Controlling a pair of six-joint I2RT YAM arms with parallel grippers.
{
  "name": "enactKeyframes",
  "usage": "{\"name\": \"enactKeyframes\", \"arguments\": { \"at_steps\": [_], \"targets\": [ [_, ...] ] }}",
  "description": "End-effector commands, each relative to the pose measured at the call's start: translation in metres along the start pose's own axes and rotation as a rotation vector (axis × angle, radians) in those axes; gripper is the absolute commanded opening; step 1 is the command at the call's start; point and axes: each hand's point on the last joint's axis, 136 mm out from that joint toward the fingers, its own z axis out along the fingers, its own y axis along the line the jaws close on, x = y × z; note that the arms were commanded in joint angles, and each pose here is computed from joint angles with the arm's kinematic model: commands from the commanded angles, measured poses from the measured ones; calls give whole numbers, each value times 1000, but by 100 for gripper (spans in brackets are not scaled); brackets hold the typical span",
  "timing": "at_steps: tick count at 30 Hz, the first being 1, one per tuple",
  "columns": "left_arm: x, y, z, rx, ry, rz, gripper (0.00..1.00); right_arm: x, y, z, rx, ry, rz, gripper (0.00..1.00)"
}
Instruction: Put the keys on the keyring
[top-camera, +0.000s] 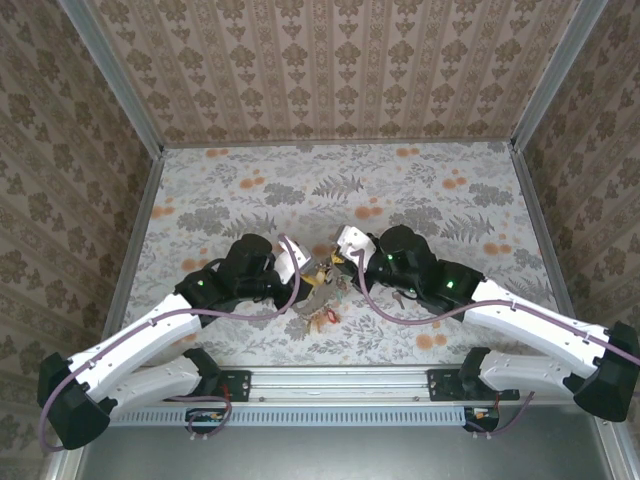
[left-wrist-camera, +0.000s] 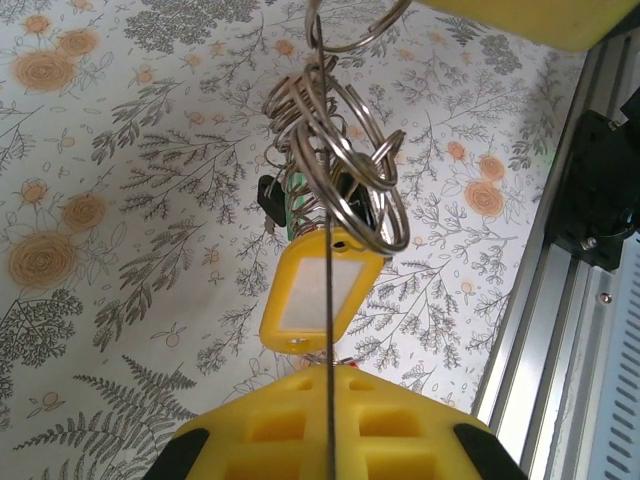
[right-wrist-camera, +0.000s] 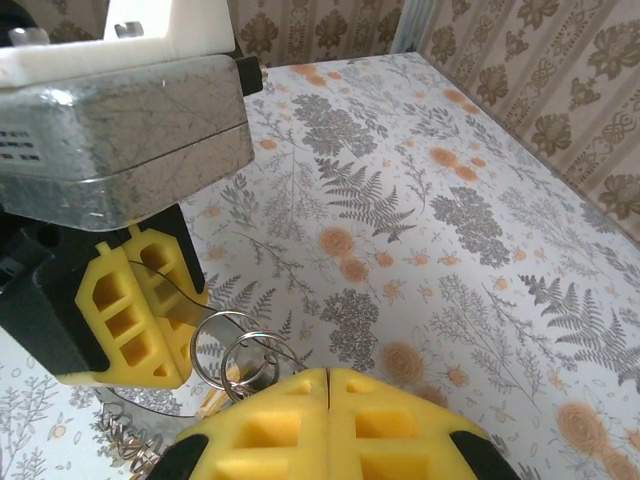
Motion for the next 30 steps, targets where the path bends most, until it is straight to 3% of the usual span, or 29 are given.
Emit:
{"name": "enactKeyframes", "arguments": {
  "at_steps": [1,4,8,12,20,30],
  "targets": [
    [-27,-10,-12,29,-106,53,0,4,-4,-12,-56,-20,48,0],
    [-28,-13,-12,47,-113,50,0,-11,-7,-18,-121,-83,106,0],
    [-34,-23,-14,103,-140,43,26,-23,-3,-20,-196,-113,126,0],
    [-35,-26,-15,128,-150,35,42,-27,1,-17,-233,-121,119,0],
    [-48,-15,-25,109,-209,28,41,-35,9,-18,-288,-146,93,0],
    [-84,-28,-38,236,-300,74,36,-55,21,-29,-372,-241,78,0]
  ]
}}
